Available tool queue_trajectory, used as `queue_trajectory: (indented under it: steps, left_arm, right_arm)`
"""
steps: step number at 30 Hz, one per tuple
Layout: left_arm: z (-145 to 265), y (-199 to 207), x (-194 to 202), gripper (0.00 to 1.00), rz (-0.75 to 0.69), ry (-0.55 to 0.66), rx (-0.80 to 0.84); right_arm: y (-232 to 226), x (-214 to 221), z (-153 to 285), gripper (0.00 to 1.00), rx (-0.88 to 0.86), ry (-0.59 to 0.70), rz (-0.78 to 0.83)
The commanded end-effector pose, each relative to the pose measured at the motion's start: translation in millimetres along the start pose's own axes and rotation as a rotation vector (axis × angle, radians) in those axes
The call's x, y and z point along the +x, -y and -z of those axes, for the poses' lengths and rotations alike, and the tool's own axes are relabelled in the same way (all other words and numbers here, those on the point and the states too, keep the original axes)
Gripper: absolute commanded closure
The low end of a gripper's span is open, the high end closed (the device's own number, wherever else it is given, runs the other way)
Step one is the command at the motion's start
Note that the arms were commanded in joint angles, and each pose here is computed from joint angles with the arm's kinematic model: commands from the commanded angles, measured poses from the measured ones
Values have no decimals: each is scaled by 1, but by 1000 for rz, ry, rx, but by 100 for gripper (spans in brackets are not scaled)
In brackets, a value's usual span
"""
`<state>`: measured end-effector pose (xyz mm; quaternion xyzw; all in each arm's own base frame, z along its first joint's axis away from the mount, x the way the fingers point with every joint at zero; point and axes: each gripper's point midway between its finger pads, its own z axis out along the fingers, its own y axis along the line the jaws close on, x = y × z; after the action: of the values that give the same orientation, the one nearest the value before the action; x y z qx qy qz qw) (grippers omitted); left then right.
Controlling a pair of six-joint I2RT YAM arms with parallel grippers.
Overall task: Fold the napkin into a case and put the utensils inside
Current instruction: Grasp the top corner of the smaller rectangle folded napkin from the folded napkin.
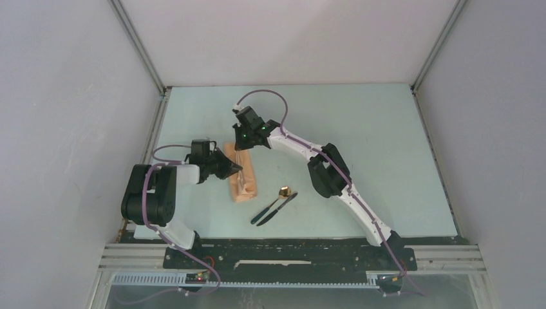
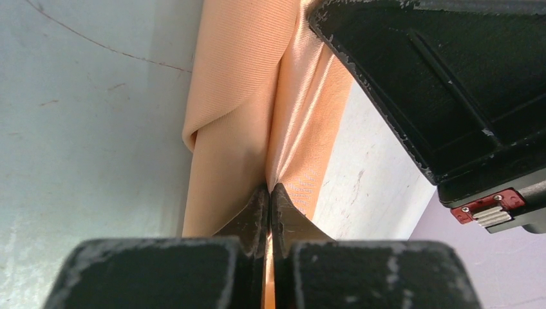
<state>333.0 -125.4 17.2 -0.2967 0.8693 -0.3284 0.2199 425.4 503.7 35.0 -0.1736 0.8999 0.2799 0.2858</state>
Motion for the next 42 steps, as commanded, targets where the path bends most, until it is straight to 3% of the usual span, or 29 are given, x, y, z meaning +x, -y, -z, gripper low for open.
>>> queue_trajectory:
  steps: [1, 3, 5, 6, 8, 12, 14, 18, 21, 23, 25, 26, 30, 34, 42]
  left_arm:
    - [3, -34, 9, 98, 6, -1, -129]
    - [8, -25, 6, 86, -2, 8, -110]
    - [18, -8, 4, 63, -11, 5, -70]
    - [25, 0, 3, 47, -16, 3, -51]
    - [46, 15, 0, 36, -33, 15, -29]
    - [87, 23, -25, 36, -80, 122, -64]
    - [97, 17, -44, 47, -131, 181, -167]
    - [96, 14, -77, 70, -271, 172, -319]
    - [81, 3, -85, 68, -374, 74, -399]
    - [70, -4, -82, 68, -361, 1, -423]
    - [55, 5, -76, 49, -397, -26, -333]
    - [52, 10, -75, 47, -425, -28, -313]
    - [50, 22, -86, 53, -598, 23, -370]
    - [33, 14, -73, 55, -676, -30, -431]
    - [33, 2, -87, 54, -777, 40, -622]
  right_arm:
    - [-14, -25, 8, 98, -61, 61, 13]
    - [-19, -32, 17, 100, -89, 74, 14]
    - [-23, -37, 28, 100, -112, 82, -4]
    - [-23, -39, 33, 100, -122, 87, -18]
    - [-23, -42, 42, 100, -147, 91, -48]
    - [-25, -40, 49, 100, -197, 91, -112]
    - [-27, -40, 50, 100, -221, 85, -147]
    - [-28, -43, 52, 100, -258, 85, -219]
    - [-30, -42, 52, 100, -270, 83, -244]
    - [-29, -42, 51, 100, -265, 82, -248]
    - [-27, -42, 52, 100, -262, 79, -258]
    - [-27, -42, 53, 100, -263, 79, -262]
    - [-26, -44, 54, 100, -271, 82, -272]
    - [-29, -45, 54, 100, -283, 83, -275]
    - [-31, -44, 53, 100, -300, 83, -282]
